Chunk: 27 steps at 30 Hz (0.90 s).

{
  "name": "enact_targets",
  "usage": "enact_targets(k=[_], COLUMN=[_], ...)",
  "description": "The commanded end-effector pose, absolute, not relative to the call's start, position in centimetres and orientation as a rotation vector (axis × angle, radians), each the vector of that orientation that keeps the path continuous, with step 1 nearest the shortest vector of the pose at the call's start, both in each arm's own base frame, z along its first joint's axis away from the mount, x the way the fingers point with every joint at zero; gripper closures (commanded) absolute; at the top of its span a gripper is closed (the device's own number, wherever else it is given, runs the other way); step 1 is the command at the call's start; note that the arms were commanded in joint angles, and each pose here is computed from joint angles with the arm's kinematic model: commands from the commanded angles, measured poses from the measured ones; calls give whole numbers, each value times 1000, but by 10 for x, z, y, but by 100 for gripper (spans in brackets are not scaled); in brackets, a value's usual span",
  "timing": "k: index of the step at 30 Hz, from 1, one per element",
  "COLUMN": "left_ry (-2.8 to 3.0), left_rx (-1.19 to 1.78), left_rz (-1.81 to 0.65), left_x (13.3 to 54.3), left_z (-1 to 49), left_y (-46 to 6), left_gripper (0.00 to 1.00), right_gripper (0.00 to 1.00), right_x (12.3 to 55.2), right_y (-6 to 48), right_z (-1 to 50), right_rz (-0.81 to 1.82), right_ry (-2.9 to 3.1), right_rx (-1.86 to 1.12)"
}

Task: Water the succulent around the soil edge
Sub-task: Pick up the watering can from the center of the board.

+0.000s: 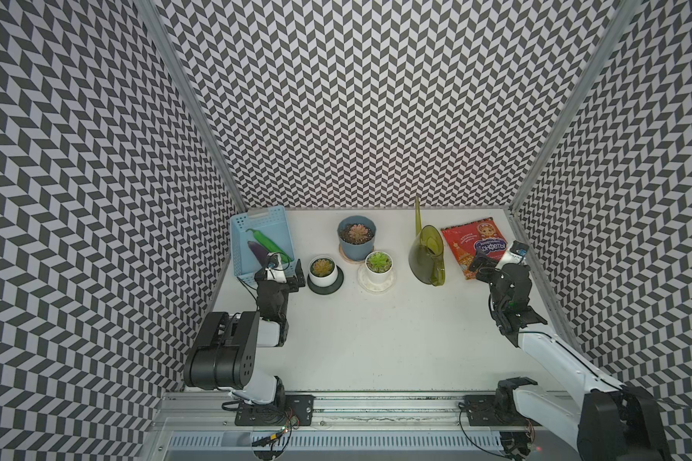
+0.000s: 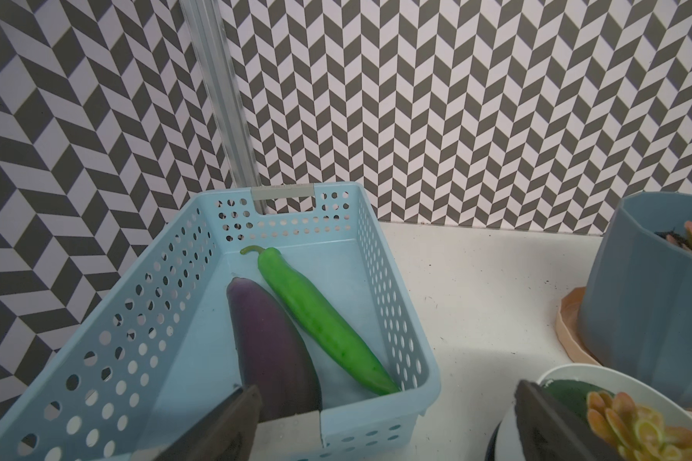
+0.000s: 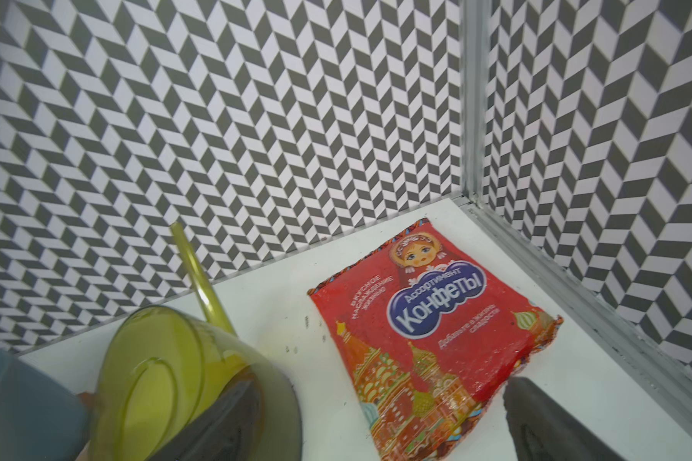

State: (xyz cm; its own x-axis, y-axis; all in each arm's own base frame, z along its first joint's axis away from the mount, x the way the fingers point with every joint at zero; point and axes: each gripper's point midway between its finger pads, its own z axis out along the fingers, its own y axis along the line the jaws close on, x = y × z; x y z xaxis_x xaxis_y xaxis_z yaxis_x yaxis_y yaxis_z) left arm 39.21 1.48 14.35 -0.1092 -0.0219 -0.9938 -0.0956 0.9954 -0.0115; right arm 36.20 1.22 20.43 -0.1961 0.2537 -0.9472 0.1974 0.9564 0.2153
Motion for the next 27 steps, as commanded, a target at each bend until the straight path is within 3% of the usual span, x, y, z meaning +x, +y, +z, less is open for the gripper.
enact_targets(k=[1, 7, 14, 21, 27], left_ry=[1670, 1636, 1551, 1479, 1467], left_rx=[-123, -222, -316, -371, -358], left_rz=[67, 87, 40, -60, -142], left_x=[394, 379, 361, 343, 342], left_z=[161, 182, 216, 237, 246], left_y=[19, 31, 35, 31, 19], left_gripper=[0, 0, 0, 0, 0], right_gripper=[0, 0, 1, 0, 2], right_x=[351, 329, 305, 298, 309], right_y=[46, 112, 152, 171, 161], right_z=[190, 186, 196, 180, 170], right_rz=[74, 177, 301, 352, 244], right_ry=[1907, 2002, 2056, 2179, 2238], right_rx=[255, 79, -7, -78, -14])
